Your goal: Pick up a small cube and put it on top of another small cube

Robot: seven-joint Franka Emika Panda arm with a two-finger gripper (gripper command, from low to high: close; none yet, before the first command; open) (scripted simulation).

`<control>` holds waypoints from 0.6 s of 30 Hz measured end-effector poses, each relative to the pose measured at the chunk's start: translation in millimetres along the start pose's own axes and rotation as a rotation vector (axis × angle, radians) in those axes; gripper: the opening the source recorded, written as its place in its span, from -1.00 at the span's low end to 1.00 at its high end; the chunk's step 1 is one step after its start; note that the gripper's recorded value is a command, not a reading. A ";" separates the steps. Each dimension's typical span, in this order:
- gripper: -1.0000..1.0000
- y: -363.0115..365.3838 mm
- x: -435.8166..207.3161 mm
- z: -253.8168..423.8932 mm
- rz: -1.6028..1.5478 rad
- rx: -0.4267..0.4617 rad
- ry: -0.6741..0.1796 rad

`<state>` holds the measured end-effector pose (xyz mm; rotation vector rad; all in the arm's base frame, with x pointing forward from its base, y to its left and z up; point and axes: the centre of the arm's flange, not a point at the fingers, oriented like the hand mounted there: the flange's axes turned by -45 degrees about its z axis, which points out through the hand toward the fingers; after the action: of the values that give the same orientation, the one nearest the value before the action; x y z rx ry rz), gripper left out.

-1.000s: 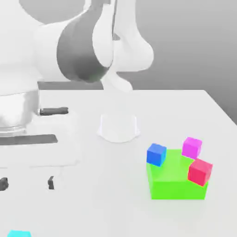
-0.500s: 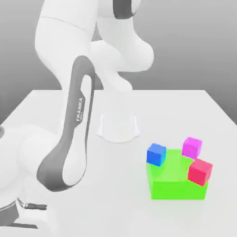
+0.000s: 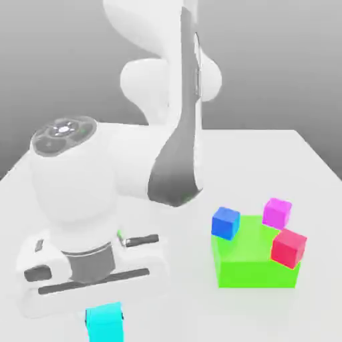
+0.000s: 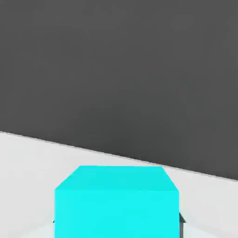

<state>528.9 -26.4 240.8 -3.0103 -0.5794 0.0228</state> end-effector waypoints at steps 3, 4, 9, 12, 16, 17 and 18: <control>-1.00 -80.4 5.0 -14.6 -0.200 0.007 -0.010; -1.00 -110.6 4.2 -19.5 -0.277 0.006 -0.014; -1.00 -255.8 -27.5 -41.5 -0.676 -0.029 -0.030; -1.00 -294.0 -53.3 -44.4 -0.817 -0.062 -0.033; 1.00 -297.2 -58.3 3.8 -0.845 -0.071 -0.034; 1.00 -297.2 -58.3 3.8 -0.845 -0.071 -0.034; 1.00 -297.2 -58.3 3.8 -0.845 -0.071 -0.034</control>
<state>364.6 227.4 260.0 -2.5686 -1.8059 0.0024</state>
